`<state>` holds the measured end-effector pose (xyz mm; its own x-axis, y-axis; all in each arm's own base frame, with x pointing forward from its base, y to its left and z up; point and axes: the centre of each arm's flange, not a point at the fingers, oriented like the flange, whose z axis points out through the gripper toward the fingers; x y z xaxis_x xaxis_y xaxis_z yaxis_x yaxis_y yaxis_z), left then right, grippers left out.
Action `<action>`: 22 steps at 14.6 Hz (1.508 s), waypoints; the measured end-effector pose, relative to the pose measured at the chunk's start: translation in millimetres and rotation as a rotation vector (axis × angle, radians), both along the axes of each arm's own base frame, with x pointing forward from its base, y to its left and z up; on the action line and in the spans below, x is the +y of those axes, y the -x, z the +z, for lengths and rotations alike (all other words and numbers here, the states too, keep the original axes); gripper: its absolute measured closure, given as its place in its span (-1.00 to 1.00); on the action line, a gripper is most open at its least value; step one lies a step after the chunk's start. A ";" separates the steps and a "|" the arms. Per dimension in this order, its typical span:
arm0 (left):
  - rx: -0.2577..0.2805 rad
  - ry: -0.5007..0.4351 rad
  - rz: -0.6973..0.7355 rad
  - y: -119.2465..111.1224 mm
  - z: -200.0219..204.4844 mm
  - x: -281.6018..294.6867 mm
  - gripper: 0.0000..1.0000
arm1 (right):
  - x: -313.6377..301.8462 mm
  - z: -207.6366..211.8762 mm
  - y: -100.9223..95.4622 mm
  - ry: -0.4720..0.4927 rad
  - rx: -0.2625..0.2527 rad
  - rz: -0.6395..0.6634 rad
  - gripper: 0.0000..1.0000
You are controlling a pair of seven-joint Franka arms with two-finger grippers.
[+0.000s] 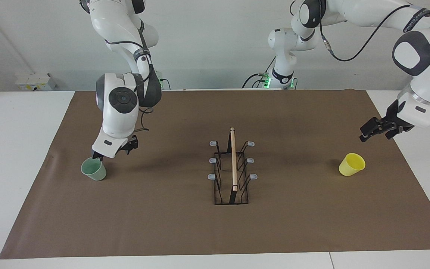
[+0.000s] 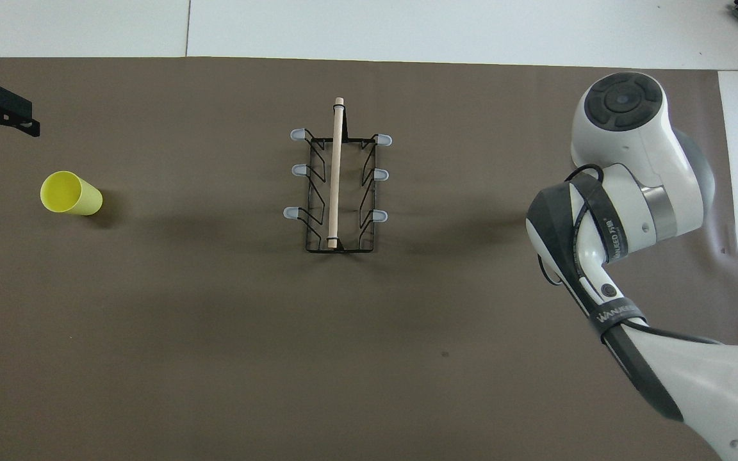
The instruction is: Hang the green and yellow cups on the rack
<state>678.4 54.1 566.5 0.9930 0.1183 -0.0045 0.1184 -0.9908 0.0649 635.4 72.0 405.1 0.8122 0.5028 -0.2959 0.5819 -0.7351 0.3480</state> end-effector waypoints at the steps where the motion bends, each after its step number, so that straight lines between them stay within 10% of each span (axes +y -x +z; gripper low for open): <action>1: 0.004 0.013 0.050 -4.3 -8.3 12.9 -1.00 | -3.4 -5.3 0.8 0.040 0.047 0.098 -1.00; 10: 0.050 0.114 0.433 -31.3 -93.9 83.5 -1.00 | 31.0 -91.4 36.6 0.337 0.443 0.679 -1.00; 22: 0.255 0.382 1.131 -17.8 -224.9 173.4 -1.00 | -11.9 -131.4 38.2 0.464 0.503 0.805 -1.00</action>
